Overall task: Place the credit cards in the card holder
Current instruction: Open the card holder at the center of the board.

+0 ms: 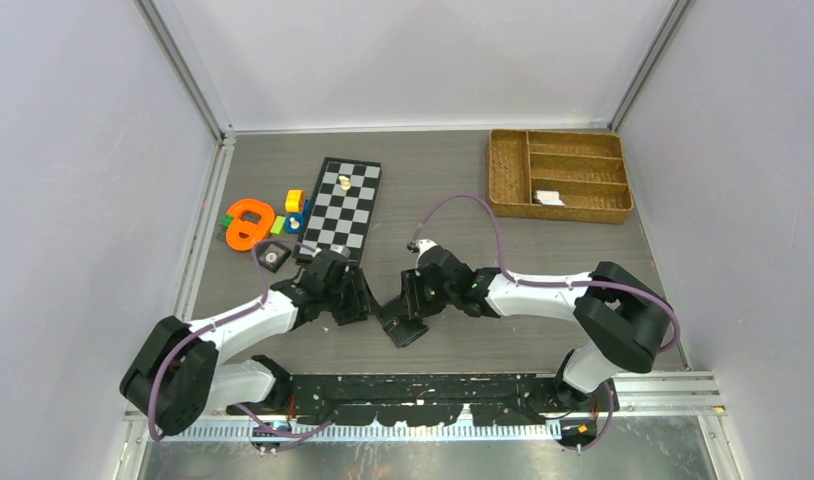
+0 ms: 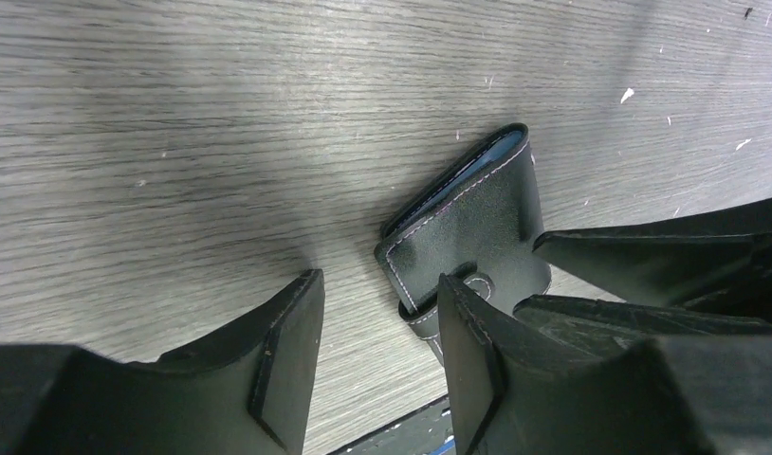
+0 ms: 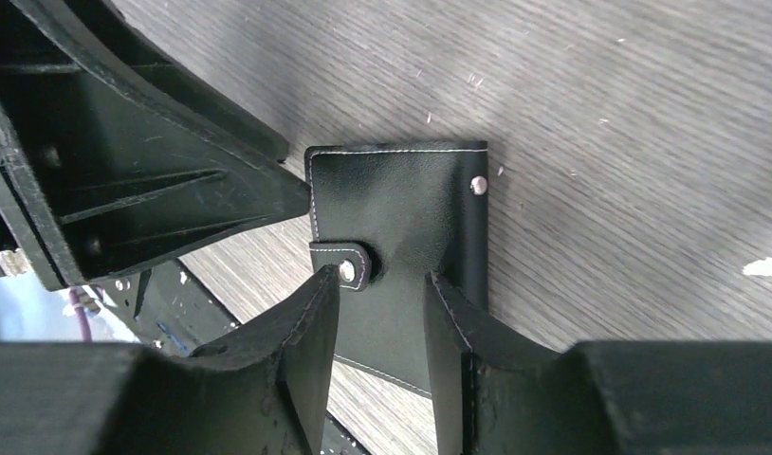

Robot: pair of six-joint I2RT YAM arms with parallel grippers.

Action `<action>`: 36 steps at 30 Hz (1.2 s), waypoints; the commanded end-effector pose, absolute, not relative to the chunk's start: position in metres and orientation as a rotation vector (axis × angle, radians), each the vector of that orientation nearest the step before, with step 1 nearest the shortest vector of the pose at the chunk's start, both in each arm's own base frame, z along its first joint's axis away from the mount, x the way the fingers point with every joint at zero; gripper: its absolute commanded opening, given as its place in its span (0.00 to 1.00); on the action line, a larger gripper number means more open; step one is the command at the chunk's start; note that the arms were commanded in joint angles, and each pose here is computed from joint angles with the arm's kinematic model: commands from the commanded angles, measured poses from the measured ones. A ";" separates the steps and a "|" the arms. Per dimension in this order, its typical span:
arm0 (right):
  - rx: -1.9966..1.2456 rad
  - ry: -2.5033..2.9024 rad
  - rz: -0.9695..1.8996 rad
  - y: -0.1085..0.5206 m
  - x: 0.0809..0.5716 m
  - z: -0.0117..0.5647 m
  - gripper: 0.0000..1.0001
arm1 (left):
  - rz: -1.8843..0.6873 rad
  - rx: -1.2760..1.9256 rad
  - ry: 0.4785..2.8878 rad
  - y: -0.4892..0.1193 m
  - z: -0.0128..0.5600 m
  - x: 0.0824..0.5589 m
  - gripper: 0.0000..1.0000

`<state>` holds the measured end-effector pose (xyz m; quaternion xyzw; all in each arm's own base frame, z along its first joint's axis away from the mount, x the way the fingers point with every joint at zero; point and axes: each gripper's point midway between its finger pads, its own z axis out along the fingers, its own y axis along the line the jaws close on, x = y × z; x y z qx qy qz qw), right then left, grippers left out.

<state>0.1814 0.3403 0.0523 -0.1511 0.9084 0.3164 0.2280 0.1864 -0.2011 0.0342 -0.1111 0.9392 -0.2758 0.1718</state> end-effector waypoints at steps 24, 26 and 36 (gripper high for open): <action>-0.350 2.562 1.136 0.374 0.171 0.027 0.19 | -0.805 -0.388 2.709 -0.219 -0.002 0.170 0.00; -0.325 2.549 1.161 0.377 0.171 0.030 0.16 | -0.782 -0.395 2.703 -0.217 -0.003 0.170 0.00; -0.367 2.469 1.114 0.387 0.167 0.050 0.01 | -0.720 -0.416 2.699 -0.210 -0.006 0.168 0.00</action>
